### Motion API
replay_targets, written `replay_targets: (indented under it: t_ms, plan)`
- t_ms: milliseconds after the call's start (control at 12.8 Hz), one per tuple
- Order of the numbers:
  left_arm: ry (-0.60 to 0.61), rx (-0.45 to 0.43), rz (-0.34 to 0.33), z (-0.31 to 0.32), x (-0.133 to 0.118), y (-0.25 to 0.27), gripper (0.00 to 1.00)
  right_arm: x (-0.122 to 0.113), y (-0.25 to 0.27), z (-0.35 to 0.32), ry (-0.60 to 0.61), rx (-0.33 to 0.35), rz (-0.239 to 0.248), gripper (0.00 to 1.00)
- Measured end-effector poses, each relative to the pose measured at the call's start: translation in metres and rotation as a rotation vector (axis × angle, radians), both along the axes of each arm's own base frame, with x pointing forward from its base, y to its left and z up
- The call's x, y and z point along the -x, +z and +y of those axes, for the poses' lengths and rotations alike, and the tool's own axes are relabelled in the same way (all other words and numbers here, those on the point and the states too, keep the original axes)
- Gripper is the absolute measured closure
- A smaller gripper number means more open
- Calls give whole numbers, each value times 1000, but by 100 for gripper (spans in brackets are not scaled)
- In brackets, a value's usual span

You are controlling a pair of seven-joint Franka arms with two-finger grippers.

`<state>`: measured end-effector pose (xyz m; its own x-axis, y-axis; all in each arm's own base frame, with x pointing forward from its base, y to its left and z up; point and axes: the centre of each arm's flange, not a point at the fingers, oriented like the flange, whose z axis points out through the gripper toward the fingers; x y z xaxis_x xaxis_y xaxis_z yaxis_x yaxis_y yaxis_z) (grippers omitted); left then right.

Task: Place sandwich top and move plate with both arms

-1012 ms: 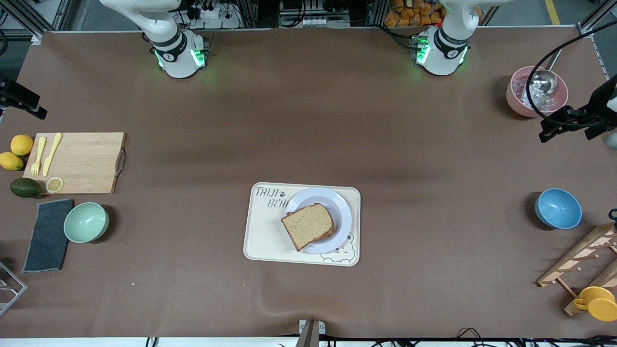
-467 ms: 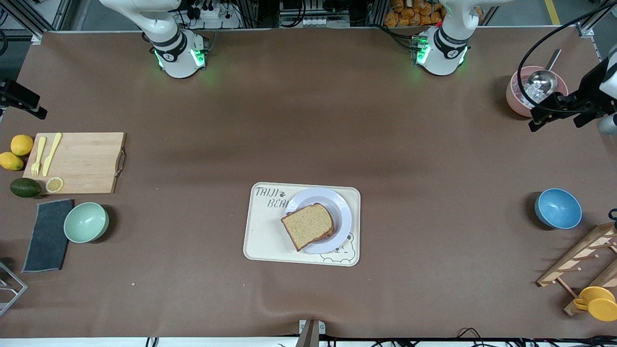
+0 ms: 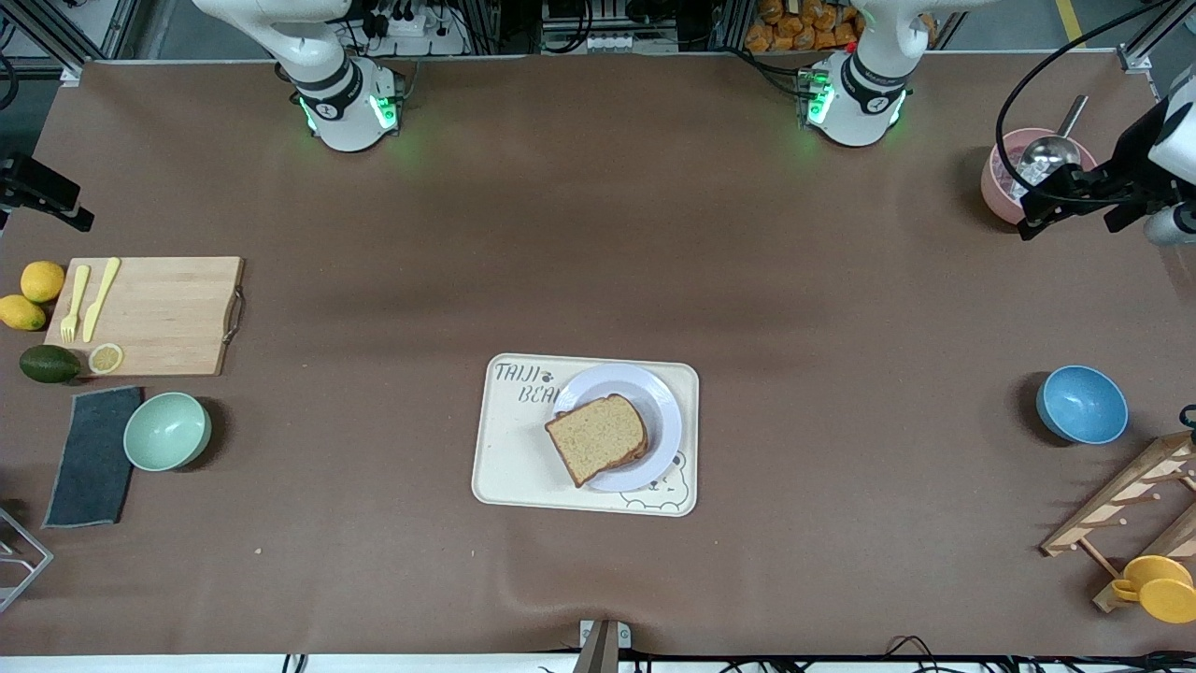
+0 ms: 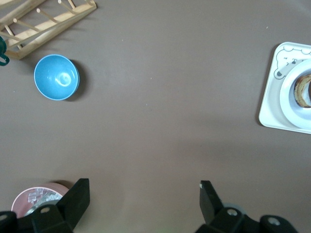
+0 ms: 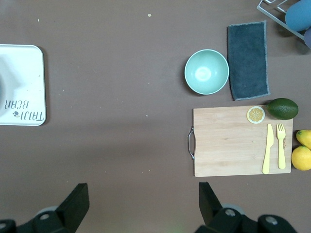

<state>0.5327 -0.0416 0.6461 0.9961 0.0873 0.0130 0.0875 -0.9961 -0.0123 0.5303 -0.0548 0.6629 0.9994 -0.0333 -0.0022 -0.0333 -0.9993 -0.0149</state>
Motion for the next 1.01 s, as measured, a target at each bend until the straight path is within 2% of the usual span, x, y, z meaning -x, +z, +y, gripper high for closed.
replay_targets:
  t_ms: [1012]
  plan:
    - [-1,-1,10,3,2,-6,0,-1,0,13,23,0,0,0]
